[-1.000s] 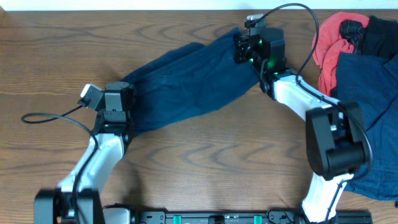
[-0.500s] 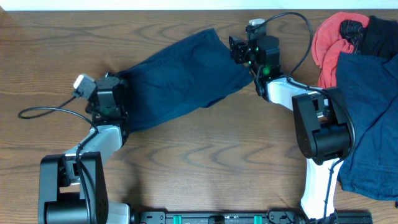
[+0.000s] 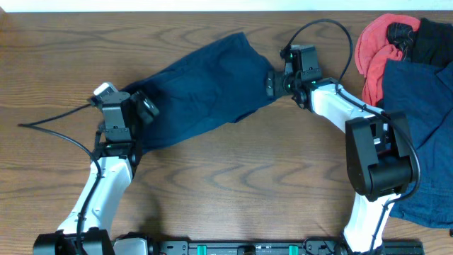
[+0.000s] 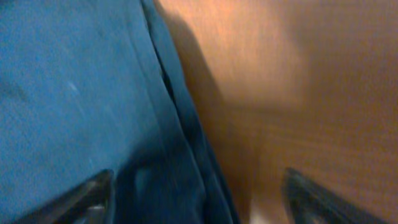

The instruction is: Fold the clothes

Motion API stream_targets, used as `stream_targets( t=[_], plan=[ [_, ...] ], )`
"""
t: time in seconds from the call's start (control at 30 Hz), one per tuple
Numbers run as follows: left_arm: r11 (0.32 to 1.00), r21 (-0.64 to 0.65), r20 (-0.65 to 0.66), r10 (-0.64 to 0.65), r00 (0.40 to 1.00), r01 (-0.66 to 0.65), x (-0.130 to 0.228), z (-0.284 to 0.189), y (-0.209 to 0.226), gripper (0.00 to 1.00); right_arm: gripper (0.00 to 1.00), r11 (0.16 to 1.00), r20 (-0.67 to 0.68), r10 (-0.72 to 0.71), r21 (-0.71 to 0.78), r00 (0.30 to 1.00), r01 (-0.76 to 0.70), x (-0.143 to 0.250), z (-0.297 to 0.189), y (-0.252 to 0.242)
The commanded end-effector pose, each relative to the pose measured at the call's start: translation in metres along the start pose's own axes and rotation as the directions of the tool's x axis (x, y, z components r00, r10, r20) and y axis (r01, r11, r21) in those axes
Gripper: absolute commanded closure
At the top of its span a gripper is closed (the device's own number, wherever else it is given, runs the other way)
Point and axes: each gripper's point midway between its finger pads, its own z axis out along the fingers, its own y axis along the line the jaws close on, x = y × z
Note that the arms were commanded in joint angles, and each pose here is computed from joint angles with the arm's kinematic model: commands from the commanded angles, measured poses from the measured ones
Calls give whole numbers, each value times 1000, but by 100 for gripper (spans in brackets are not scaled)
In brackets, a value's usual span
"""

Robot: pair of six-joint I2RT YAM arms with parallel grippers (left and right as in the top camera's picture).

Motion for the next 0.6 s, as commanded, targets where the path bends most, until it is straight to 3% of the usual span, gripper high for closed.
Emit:
stream_targets(
  t=[0.0,0.13,0.2,0.3,0.57],
  plan=[
    [999,21,-127,31,991,-29,28,3,1,2,37,999,-64,14,31,998,-12,15,0,-7],
    [999,-18,-189,35,981,-39,45,9,11,2,69,998,-103,25,60,994,-19,27,2,-14],
    [999,-31,-210,36,977,-44,51,13,14,2,72,998,-120,34,64,992,-26,32,1,-14],
    [997,-51,-242,37,970,-51,60,16,20,2,99,996,-151,44,78,988,-33,39,0,-17],
    [990,-117,-362,33,932,-80,91,15,39,2,99,925,-308,241,359,920,-122,92,-27,-77]
  ],
)
